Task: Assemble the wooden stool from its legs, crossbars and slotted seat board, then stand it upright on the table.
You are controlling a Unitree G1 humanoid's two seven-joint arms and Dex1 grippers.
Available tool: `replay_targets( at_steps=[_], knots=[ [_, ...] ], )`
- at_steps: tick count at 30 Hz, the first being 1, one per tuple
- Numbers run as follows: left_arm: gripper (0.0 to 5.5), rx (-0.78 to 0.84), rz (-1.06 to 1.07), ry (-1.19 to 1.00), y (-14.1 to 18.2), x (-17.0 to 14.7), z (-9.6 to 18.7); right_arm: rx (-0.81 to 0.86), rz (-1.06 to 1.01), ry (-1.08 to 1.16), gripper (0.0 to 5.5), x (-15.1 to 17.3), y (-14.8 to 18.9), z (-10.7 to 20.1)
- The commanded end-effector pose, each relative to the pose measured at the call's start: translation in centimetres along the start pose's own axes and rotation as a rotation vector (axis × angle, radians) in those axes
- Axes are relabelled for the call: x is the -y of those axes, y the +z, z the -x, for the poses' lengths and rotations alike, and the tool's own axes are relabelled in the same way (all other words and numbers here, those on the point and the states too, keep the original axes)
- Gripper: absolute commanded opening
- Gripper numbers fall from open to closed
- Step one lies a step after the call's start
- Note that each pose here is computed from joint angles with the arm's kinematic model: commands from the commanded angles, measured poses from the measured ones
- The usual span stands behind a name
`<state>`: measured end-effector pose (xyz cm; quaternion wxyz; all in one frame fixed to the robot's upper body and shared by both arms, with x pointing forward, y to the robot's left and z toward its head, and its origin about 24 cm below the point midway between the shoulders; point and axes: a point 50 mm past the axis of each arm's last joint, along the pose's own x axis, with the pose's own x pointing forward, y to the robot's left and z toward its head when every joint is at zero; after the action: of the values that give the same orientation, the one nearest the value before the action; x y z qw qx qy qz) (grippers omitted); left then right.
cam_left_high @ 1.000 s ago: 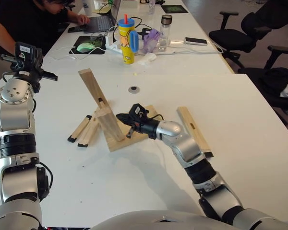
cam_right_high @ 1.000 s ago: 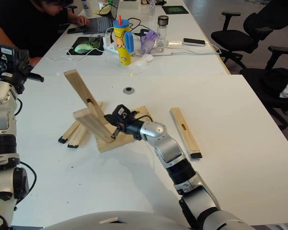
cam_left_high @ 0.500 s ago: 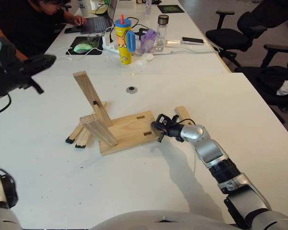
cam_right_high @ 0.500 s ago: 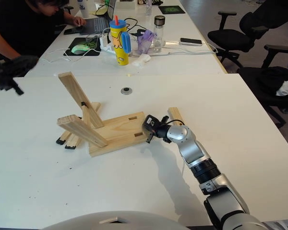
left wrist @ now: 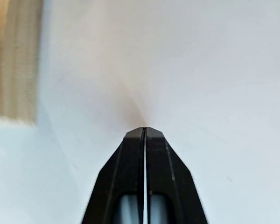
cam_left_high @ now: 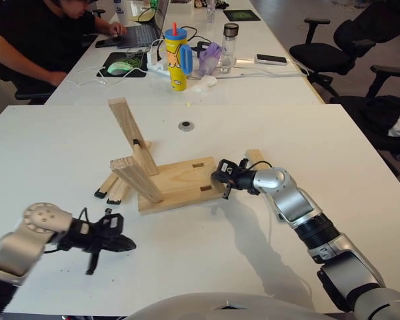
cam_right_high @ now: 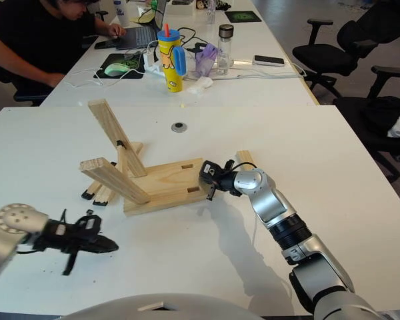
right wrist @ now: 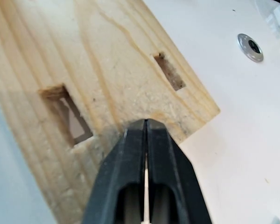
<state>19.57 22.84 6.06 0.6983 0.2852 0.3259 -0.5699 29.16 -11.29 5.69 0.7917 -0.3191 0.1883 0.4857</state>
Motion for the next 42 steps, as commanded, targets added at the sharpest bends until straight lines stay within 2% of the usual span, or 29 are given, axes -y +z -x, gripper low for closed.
replay_targets(
  at_steps=[1,5,10,14,20,24,28,32,37,39,42],
  knots=[
    [0.04,-0.042,-0.018,0.137,0.3,-0.7,-1.7,-0.219,-0.089,0.271,0.00,-5.1,-4.8,-0.2],
    [0.04,-0.066,-0.051,0.286,1.1,-2.1,-3.0,-0.243,-0.093,0.395,0.00,-7.2,-5.0,0.4],
    [0.04,-0.044,-0.043,0.393,2.2,-3.5,-5.8,-0.205,-0.096,0.418,0.00,-8.7,-3.9,-0.2],
    [0.04,0.000,0.022,0.517,3.2,-5.4,-7.4,-0.180,-0.060,0.374,0.00,-8.8,-3.0,-1.7],
    [0.04,0.018,0.021,0.574,5.3,-8.3,-8.8,-0.162,-0.085,0.331,0.00,-8.6,-2.5,-2.7],
    [0.04,-0.015,0.021,0.570,4.4,-8.0,-8.0,-0.141,-0.075,0.300,0.00,-8.1,-2.3,-2.6],
    [0.04,0.005,0.054,0.607,4.0,-7.7,-6.8,0.039,-0.015,0.160,0.00,-6.1,0.1,-2.6],
    [0.04,0.213,0.202,0.572,6.3,-7.0,-5.9,0.265,0.125,-0.092,0.00,-2.8,3.2,-1.5],
    [0.04,0.358,0.209,0.662,9.0,-8.6,-2.0,0.317,0.193,-0.157,0.00,-1.7,4.1,-0.2],
    [0.21,0.404,0.229,0.769,9.1,-9.7,0.8,0.353,0.084,-0.150,0.20,-1.5,3.9,0.3],
    [0.57,0.351,0.244,0.872,7.3,-10.6,4.3,0.458,-0.204,-0.209,0.58,-0.7,3.9,1.2]
  ],
)
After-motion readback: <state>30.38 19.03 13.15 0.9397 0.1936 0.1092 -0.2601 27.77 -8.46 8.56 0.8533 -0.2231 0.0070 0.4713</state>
